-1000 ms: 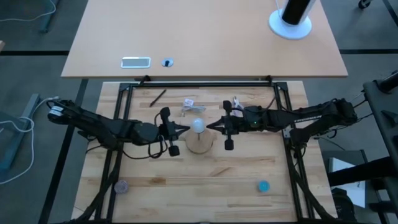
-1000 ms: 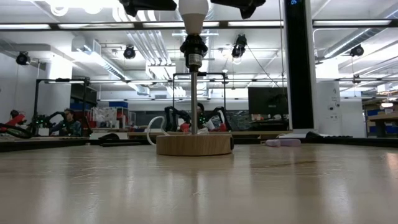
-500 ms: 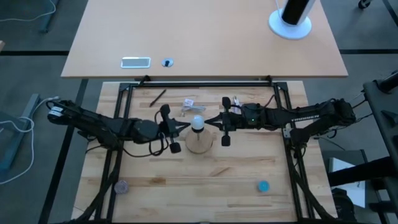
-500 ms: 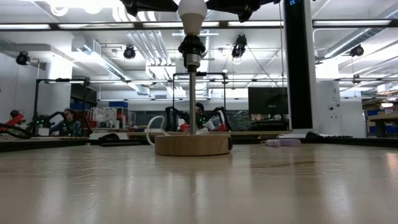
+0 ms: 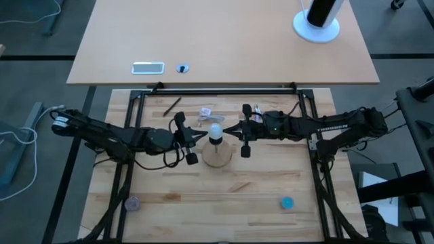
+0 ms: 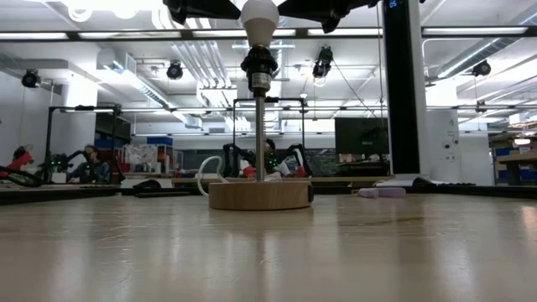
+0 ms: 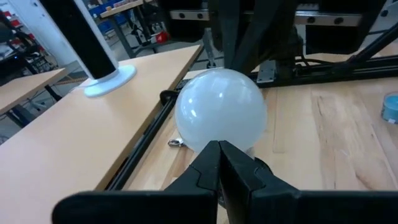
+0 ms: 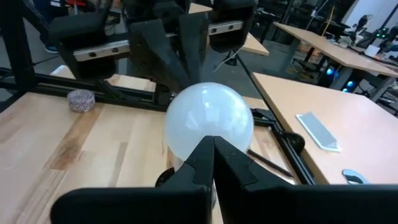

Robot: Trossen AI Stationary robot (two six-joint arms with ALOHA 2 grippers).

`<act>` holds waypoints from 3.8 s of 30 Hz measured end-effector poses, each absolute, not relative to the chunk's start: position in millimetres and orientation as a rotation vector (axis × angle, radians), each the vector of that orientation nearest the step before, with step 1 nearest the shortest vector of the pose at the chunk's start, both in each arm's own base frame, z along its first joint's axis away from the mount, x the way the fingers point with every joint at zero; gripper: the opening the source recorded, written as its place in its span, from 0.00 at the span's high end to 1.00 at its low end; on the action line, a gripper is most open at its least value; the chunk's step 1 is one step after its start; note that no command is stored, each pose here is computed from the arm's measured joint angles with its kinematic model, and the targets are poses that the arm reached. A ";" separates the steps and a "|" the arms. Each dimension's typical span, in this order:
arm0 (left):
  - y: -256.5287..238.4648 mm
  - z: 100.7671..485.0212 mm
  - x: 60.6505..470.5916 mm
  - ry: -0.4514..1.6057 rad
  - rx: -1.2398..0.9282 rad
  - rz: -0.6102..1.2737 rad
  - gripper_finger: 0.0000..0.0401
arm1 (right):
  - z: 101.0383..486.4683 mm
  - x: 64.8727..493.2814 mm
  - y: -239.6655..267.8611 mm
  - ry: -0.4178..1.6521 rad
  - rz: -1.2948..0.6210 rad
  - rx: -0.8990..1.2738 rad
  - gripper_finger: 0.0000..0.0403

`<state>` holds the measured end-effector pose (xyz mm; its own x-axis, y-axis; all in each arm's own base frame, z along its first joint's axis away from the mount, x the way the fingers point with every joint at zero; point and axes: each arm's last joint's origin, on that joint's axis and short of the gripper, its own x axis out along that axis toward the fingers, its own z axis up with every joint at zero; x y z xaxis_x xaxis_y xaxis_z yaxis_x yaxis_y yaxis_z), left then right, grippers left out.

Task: Screw lightbulb
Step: Insert the lightbulb into the brown lamp

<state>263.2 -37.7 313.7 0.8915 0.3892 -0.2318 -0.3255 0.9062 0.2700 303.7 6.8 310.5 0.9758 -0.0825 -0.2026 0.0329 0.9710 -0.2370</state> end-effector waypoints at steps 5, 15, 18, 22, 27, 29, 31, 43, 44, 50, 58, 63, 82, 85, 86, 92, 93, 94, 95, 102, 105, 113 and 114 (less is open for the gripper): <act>-35.8 313.7 263.4 0.287 0.227 0.387 1.00 | 310.7 303.7 8.0 0.209 -0.037 -0.227 1.00; -34.5 311.9 262.9 0.302 0.216 0.410 1.00 | 310.7 304.0 8.7 0.206 -0.033 -0.222 1.00; -34.3 312.3 262.2 0.302 0.215 0.410 1.00 | 311.2 302.3 8.5 0.214 -0.038 -0.209 1.00; -34.5 314.2 260.4 0.295 0.209 0.408 1.00 | 314.9 296.9 8.0 0.219 -0.050 -0.189 1.00; -34.6 313.5 259.9 0.303 0.209 0.409 1.00 | 318.3 291.9 7.8 0.221 -0.052 -0.174 1.00; -34.6 313.1 259.8 0.307 0.209 0.409 1.00 | 318.8 291.0 7.7 0.223 -0.052 -0.172 1.00; -34.8 312.6 258.3 0.317 0.208 0.408 1.00 | 319.0 289.6 7.6 0.230 -0.054 -0.171 1.00; -43.6 317.7 249.8 0.306 0.185 0.318 1.00 | 325.9 281.9 6.2 0.220 -0.088 -0.169 1.00; -43.9 317.3 251.1 0.302 0.187 0.316 1.00 | 325.7 281.9 5.3 0.223 -0.102 -0.170 1.00; -44.9 313.2 258.3 0.305 0.219 0.315 1.00 | 319.2 290.3 3.2 0.229 -0.132 -0.176 1.00; -43.2 315.2 259.2 0.286 0.223 0.327 1.00 | 311.7 297.0 3.7 0.250 -0.129 -0.174 1.00; -38.4 315.1 260.0 0.290 0.229 0.344 1.00 | 311.7 299.1 3.9 0.235 -0.129 -0.173 1.00; -31.1 314.9 260.2 0.299 0.234 0.410 1.00 | 311.2 299.6 8.9 0.232 -0.106 -0.154 1.00; -31.1 315.3 258.0 0.306 0.241 0.410 1.00 | 312.7 295.6 8.2 0.248 -0.143 -0.152 1.00; -30.8 315.3 256.8 0.313 0.245 0.413 1.00 | 313.1 294.1 7.7 0.254 -0.158 -0.151 1.00; -30.7 316.8 253.3 0.318 0.246 0.411 1.00 | 312.9 291.9 6.5 0.272 -0.195 -0.152 1.00; -30.7 316.9 253.3 0.316 0.244 0.411 1.00 | 313.1 291.9 6.4 0.270 -0.197 -0.152 1.00; -31.0 316.9 253.3 0.317 0.244 0.410 1.00 | 313.0 292.0 6.4 0.270 -0.198 -0.152 1.00; -31.5 316.9 253.2 0.317 0.244 0.408 1.00 | 312.5 292.4 6.4 0.272 -0.198 -0.153 1.00; -35.0 316.6 255.4 0.306 0.232 0.325 1.00 | 313.4 295.0 6.7 0.247 -0.192 -0.160 1.00; -35.1 315.0 257.0 0.312 0.238 0.324 1.00 | 313.7 297.5 7.6 0.227 -0.164 -0.161 1.00; -35.6 312.7 260.5 0.312 0.236 0.330 1.00 | 310.4 301.4 8.3 0.227 -0.147 -0.160 1.00; -35.5 312.6 260.5 0.312 0.236 0.338 1.00 | 310.5 301.4 8.4 0.226 -0.143 -0.160 1.00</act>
